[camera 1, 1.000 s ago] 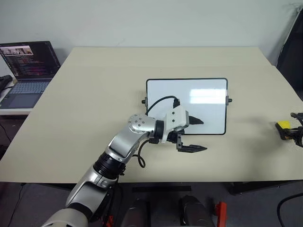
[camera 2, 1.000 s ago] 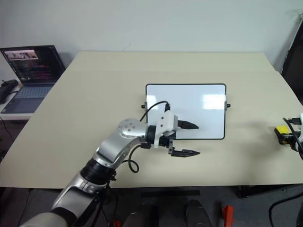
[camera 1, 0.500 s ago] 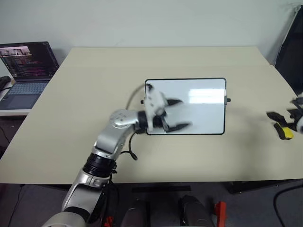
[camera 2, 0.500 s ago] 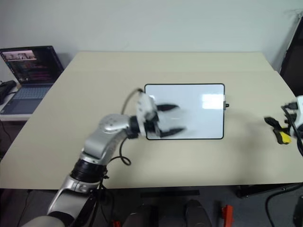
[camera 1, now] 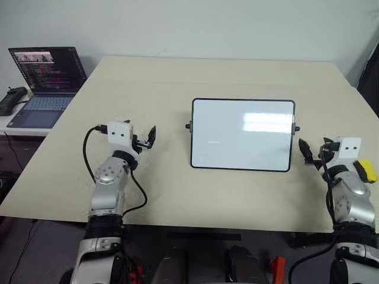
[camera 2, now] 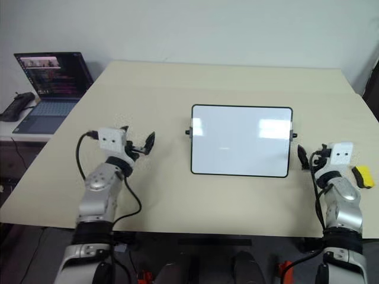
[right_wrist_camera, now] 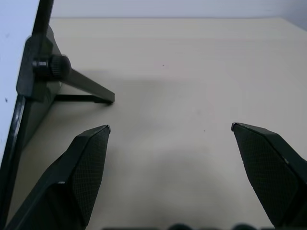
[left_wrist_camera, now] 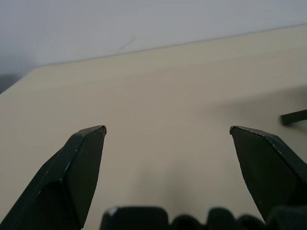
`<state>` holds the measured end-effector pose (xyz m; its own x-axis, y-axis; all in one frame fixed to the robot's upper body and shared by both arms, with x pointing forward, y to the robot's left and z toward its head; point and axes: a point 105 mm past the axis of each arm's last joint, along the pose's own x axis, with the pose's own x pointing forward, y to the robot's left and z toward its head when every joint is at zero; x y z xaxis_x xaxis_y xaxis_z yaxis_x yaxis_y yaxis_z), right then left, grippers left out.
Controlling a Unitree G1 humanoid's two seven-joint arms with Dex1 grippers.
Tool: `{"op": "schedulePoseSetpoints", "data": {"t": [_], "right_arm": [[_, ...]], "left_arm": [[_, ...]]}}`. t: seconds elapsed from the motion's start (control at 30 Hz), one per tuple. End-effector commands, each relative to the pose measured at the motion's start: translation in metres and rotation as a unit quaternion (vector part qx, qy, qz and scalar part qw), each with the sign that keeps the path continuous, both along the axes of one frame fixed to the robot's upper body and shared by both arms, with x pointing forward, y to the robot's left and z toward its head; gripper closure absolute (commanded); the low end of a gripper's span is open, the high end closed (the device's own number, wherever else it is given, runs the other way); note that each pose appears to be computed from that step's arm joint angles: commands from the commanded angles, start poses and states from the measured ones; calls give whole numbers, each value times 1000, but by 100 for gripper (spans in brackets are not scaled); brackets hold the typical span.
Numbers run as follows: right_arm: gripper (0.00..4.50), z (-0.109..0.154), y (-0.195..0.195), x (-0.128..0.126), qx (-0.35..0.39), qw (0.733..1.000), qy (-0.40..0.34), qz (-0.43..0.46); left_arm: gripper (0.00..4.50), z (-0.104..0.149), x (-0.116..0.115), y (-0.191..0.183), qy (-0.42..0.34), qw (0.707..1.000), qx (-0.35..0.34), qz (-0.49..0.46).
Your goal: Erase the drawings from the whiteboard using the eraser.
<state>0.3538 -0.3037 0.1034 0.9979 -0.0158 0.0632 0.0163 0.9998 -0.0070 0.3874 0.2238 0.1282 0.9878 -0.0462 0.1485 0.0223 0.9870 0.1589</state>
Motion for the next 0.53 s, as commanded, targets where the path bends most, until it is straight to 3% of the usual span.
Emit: {"op": "schedulePoseSetpoints", "data": {"t": [0.03, 0.27, 0.4, 0.53], "right_arm": [[6, 13, 4, -2, 1, 999, -44, -13], [6, 19, 27, 1, 21, 997, -68, 0], [6, 11, 23, -4, -8, 998, -68, -17], [6, 0, 10, -6, 8, 996, -57, -60]], "left_arm": [[0, 4, 2, -1, -36, 999, 2, 12], [0, -8, 5, -12, -33, 999, -12, -38], [0, -15, -3, -27, -30, 997, -17, -66], [0, -17, -9, -23, -27, 998, -18, -60]]}}
